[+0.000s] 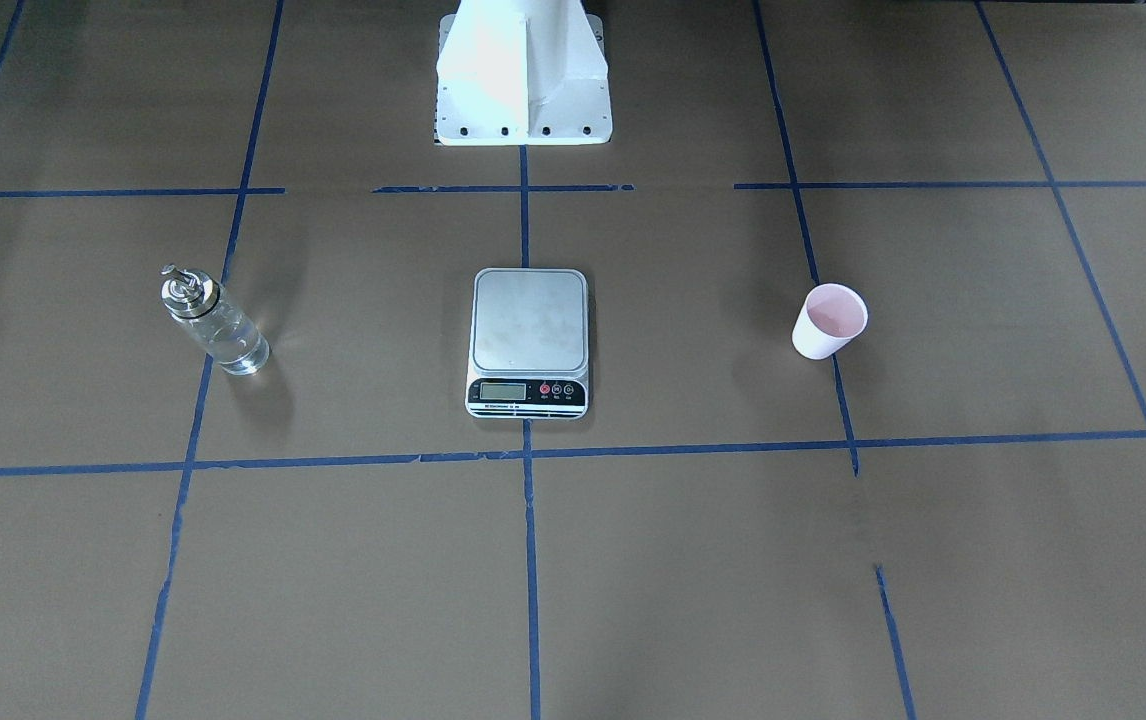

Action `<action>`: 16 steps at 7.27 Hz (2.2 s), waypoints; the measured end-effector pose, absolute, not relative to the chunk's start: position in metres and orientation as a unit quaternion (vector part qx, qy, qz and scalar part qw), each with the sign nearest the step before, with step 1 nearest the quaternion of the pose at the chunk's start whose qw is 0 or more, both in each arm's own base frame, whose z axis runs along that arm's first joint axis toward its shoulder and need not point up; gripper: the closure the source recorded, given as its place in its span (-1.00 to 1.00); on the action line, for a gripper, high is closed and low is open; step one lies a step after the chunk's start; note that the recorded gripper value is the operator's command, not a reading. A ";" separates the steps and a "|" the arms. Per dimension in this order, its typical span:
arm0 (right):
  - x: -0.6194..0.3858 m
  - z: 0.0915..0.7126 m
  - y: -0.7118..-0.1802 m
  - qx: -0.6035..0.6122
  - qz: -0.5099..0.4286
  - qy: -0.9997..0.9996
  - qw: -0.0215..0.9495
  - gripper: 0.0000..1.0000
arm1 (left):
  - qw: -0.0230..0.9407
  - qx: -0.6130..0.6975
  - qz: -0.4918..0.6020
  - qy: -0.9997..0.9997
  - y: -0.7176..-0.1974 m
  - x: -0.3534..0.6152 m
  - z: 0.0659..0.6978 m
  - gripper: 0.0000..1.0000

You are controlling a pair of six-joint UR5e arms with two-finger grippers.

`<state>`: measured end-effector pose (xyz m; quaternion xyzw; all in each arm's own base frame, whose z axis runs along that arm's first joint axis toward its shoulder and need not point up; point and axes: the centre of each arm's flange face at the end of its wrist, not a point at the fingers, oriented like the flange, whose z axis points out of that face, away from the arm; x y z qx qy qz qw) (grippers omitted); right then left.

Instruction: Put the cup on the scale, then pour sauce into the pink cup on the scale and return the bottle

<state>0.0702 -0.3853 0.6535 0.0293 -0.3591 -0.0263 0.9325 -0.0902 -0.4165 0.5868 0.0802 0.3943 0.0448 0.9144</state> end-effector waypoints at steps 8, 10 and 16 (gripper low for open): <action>0.068 0.617 -0.424 0.079 -0.045 -0.357 0.930 -1.00 | 0.906 0.147 0.083 0.387 -0.426 -0.082 0.555 -1.00; 0.068 0.596 -0.436 0.145 -0.069 -0.351 0.922 -1.00 | 0.890 0.231 0.119 0.374 -0.433 -0.083 0.533 -1.00; 0.066 0.574 -0.438 0.200 -0.091 -0.364 0.905 -1.00 | 0.829 0.395 0.194 0.344 -0.456 -0.077 0.507 -1.00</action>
